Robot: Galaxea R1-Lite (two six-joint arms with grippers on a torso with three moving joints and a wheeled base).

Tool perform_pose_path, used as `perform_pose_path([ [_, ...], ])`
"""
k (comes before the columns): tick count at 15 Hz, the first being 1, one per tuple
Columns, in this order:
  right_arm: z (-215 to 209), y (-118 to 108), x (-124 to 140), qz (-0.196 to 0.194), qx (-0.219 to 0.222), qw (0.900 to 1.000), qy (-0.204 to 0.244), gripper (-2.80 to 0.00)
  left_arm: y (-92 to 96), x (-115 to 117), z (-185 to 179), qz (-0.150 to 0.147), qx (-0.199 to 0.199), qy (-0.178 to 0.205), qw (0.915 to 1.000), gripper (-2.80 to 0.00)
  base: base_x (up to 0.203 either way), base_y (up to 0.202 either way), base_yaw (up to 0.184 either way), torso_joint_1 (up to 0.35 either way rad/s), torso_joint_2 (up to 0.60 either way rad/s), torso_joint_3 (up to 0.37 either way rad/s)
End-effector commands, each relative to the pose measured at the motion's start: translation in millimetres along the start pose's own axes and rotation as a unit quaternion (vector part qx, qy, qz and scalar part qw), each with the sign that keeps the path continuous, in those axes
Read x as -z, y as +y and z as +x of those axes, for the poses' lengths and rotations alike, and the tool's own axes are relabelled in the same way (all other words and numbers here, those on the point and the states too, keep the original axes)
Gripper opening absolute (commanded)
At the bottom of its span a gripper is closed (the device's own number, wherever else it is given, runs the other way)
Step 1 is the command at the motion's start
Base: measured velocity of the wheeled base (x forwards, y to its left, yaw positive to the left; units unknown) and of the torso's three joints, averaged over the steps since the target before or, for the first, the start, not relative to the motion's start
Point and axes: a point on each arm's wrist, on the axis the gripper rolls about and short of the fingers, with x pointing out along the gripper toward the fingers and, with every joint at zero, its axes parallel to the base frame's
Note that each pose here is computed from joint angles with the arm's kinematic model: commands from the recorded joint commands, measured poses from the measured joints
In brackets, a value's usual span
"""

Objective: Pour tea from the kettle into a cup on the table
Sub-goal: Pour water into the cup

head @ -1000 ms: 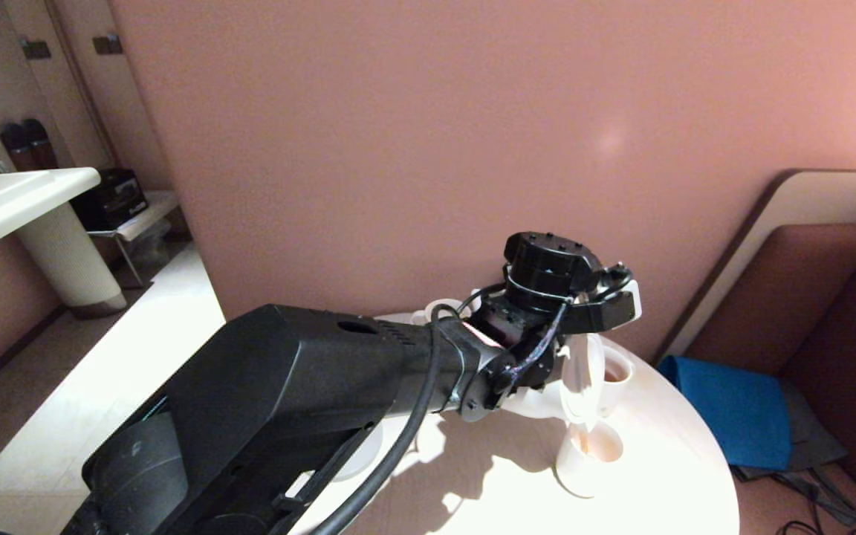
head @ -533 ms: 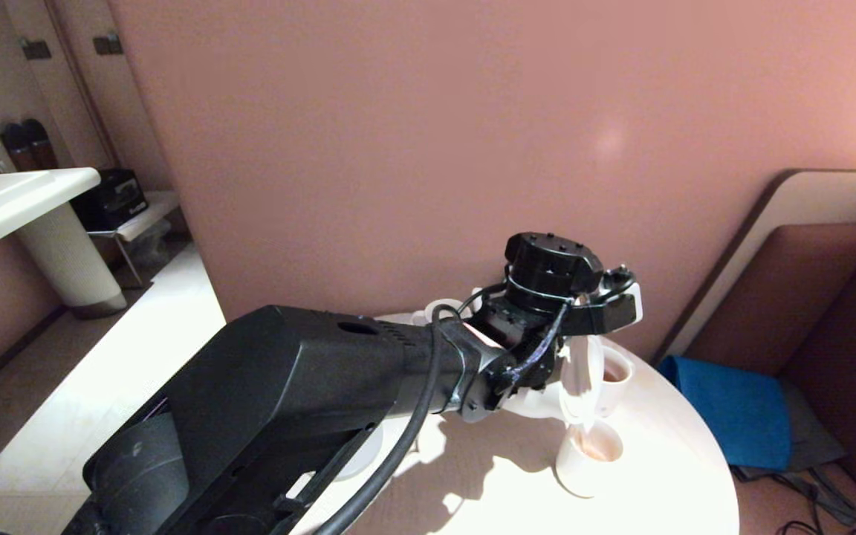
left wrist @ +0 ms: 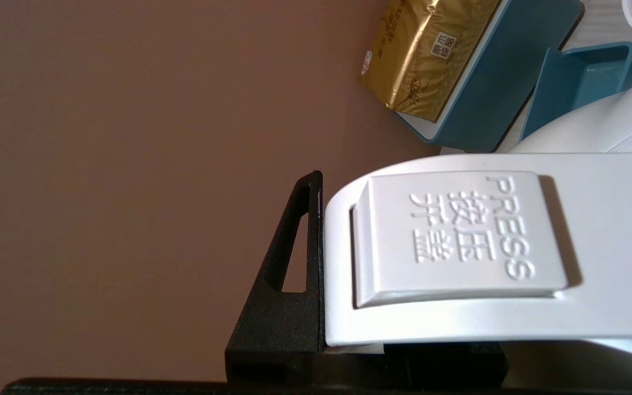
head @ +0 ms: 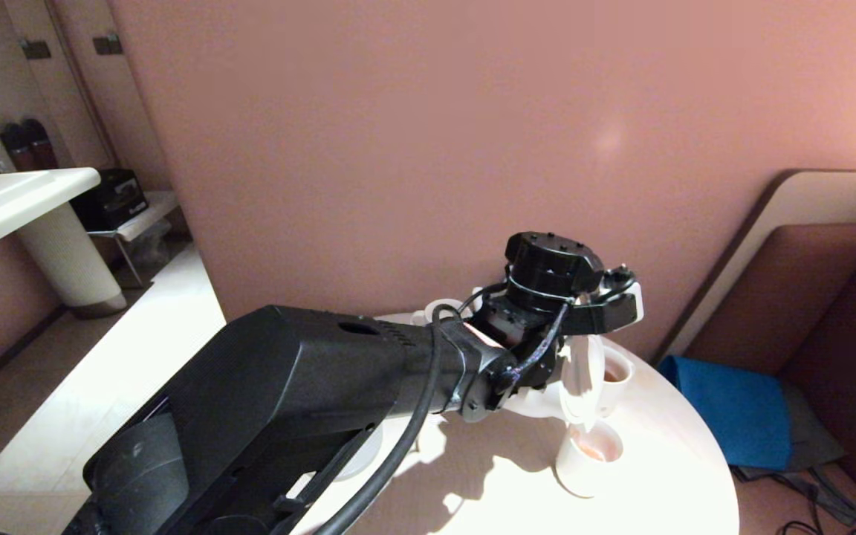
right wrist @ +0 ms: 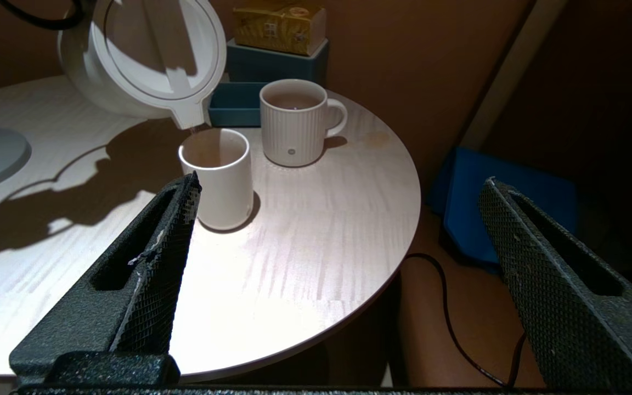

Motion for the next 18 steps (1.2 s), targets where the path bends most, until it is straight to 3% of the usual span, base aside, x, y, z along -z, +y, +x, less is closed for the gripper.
perform_pose_path([
  [1,0.1,0.0,0.0,0.0,0.0,1.0,0.001,0.0,0.3,-0.3,-0.2,0.003,-0.002,0.001,1.0,-2.8,0.0,0.0,0.0,0.0,0.0,0.0],
  [14,0.1,0.0,0.0,0.0,0.0,1.0,0.001,0.0,1.8,-1.8,-0.7,0.012,-0.004,-0.001,0.9999,-2.8,0.0,0.0,0.0,0.0,0.0,0.0],
  [18,0.1,0.0,0.0,0.0,-0.001,1.0,0.001,0.0,3.4,-2.2,0.3,0.0,-0.016,-0.008,0.9998,-2.8,0.0,0.0,0.0,0.0,0.0,0.0],
])
